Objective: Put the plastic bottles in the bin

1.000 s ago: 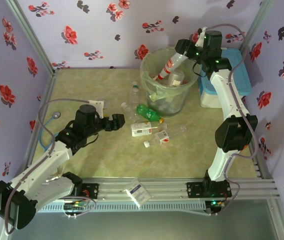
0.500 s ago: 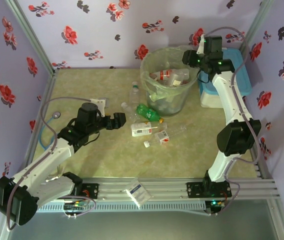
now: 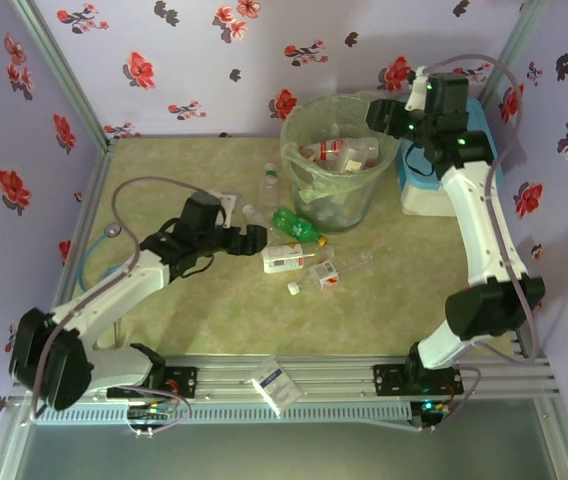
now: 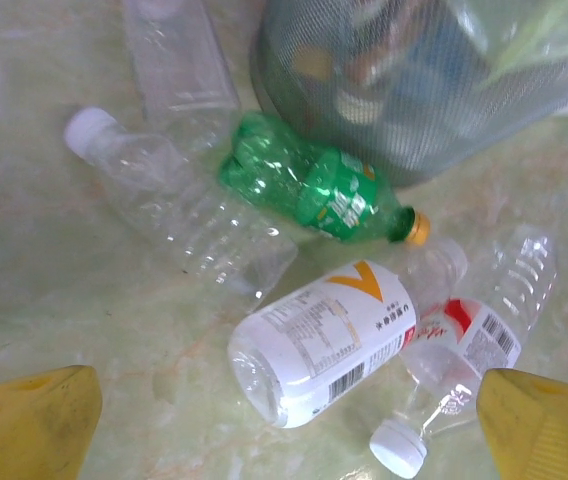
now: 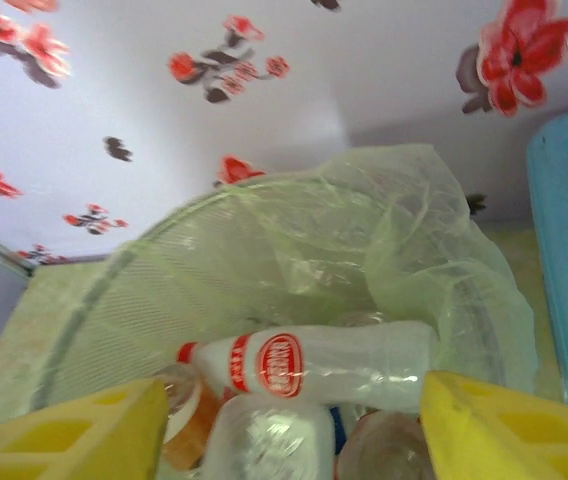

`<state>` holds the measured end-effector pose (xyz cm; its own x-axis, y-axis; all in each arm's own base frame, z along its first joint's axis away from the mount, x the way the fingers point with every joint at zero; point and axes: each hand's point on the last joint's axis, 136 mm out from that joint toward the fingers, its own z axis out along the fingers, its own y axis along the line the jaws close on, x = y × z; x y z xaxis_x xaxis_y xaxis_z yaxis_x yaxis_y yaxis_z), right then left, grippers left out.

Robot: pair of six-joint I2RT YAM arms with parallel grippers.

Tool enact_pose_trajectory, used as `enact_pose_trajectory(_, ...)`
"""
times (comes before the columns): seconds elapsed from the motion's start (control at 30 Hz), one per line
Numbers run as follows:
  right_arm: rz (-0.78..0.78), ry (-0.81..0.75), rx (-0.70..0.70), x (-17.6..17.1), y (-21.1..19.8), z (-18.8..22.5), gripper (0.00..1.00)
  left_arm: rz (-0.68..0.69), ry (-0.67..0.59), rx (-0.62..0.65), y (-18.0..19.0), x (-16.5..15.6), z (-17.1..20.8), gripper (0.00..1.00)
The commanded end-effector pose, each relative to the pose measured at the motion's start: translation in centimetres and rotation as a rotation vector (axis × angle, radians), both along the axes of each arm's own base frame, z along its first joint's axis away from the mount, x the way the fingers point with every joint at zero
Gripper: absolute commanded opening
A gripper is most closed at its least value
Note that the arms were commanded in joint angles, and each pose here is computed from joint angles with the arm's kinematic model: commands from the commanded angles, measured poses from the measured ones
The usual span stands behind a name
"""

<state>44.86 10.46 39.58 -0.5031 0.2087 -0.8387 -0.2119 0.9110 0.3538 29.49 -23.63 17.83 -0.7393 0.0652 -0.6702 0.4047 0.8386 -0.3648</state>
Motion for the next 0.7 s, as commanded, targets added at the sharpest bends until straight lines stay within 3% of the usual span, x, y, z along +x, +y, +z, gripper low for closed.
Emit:
enact_pose_trajectory(0.0, 0.055, 0.023, 0.009, -2.9, 0.3, -0.1, 0.76, -0.112, -0.001, 0.107, -1.6, -0.1, -1.0, 0.97)
enact_pose_trajectory(0.17, 0.063, 0.039, 0.030, -5.9, 0.2, -1.1, 0.85, -0.208, 0.005, 0.191, -4.0, -0.2, -2.7, 0.98)
enact_pose_trajectory(0.2, 0.059, 0.042, 0.033, -6.4, 0.1, -1.3, 0.85, -0.188, 0.008, 0.209, -3.9, 0.2, -3.1, 0.98)
enact_pose_trajectory(0.27, 0.053, 0.049, 0.043, -7.4, 0.0, -1.9, 0.85, 0.033, 0.039, 0.226, -1.8, 2.6, -3.5, 0.96)
enact_pose_trajectory(0.33, 0.053, 0.052, 0.054, -8.3, -0.1, -2.3, 0.85, 0.242, 0.110, 0.112, -0.1, 4.7, -4.1, 0.92)
enact_pose_trajectory(0.43, 0.036, 0.063, 0.046, -9.2, -0.5, -3.1, 0.86, 0.385, 0.128, -0.063, -0.2, 6.4, -4.7, 0.90)
enact_pose_trajectory(0.67, 0.021, 0.085, 0.001, -10.4, -1.2, -4.1, 0.86, 0.456, 0.235, -0.257, -2.9, 8.1, -7.1, 0.89)
